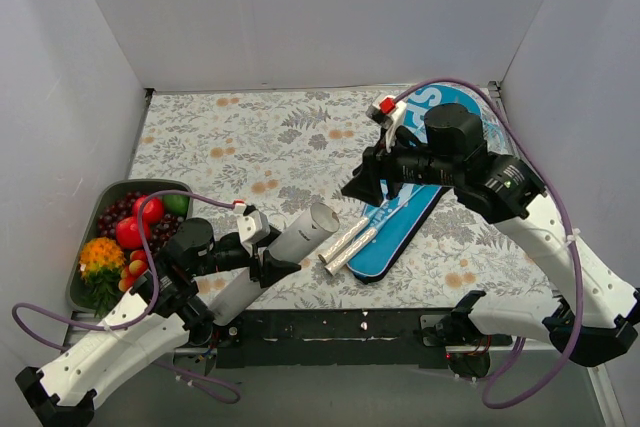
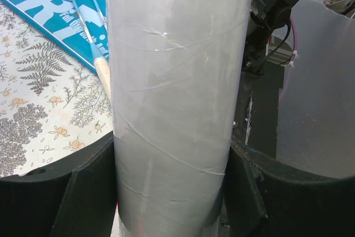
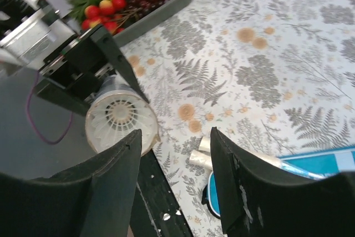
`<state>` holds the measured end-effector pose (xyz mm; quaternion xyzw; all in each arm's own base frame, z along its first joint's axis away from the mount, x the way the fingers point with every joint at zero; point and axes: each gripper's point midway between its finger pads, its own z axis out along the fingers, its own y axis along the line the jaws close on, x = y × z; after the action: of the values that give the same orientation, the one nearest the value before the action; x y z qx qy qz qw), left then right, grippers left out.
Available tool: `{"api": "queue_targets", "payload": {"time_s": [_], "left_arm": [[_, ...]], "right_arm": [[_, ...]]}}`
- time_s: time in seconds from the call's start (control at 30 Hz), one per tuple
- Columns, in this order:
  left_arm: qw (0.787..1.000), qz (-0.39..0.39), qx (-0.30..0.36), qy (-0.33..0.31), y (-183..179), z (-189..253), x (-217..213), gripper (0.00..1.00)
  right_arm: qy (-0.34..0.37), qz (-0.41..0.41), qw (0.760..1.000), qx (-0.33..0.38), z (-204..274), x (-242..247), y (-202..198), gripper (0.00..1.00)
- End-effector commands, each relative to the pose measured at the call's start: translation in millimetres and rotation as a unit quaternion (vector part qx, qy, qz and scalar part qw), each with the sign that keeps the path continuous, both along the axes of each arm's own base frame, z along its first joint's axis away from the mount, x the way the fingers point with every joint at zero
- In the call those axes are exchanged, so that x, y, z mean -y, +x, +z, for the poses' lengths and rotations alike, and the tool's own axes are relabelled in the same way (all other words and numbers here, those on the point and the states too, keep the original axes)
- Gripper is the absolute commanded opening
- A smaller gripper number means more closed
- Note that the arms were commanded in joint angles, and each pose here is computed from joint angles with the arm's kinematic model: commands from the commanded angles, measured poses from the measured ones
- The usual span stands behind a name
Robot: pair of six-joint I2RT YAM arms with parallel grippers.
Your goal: Pack up the badminton gear
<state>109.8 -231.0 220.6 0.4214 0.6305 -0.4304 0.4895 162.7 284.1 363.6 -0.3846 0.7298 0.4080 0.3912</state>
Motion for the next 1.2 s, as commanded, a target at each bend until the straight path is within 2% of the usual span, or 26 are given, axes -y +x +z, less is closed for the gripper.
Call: {"api": "queue_targets", "payload": {"time_s": [0.0, 0.2, 0.37, 0.57, 0.77, 0.9, 1.17], "left_arm": [[1.0, -0.009, 0.016, -0.019, -3, 13, 2, 0.6], [1.0, -0.01, 0.017, -0.022, -5, 15, 0, 0.6], [1.0, -0.013, 0.016, -0.022, -6, 16, 0, 0.6], [0.999, -0.012, 0.017, -0.024, -8, 17, 0, 0.6], [0.999, -0.008, 0.02, -0.031, -8, 19, -2, 0.61], [0.999, -0.002, 0.021, -0.031, -6, 19, -3, 0.61], [0.999, -0.001, 0.024, -0.034, -7, 21, -4, 0.61]], "right_arm": [[-0.02, -0.139, 0.99, 0.009, 8, 28, 36, 0.61], [-0.088, -0.279, 0.956, -0.011, -29, 66, 70, 0.61], [-0.14, -0.39, 0.909, -0.045, -82, 112, 95, 0.61], [-0.18, -0.473, 0.856, -0.099, -150, 166, 100, 0.61], [-0.173, -0.513, 0.827, -0.151, -197, 199, 97, 0.61], [-0.181, -0.529, 0.807, -0.19, -237, 213, 86, 0.6], [-0.18, -0.553, 0.777, -0.242, -287, 230, 79, 0.56]]}}
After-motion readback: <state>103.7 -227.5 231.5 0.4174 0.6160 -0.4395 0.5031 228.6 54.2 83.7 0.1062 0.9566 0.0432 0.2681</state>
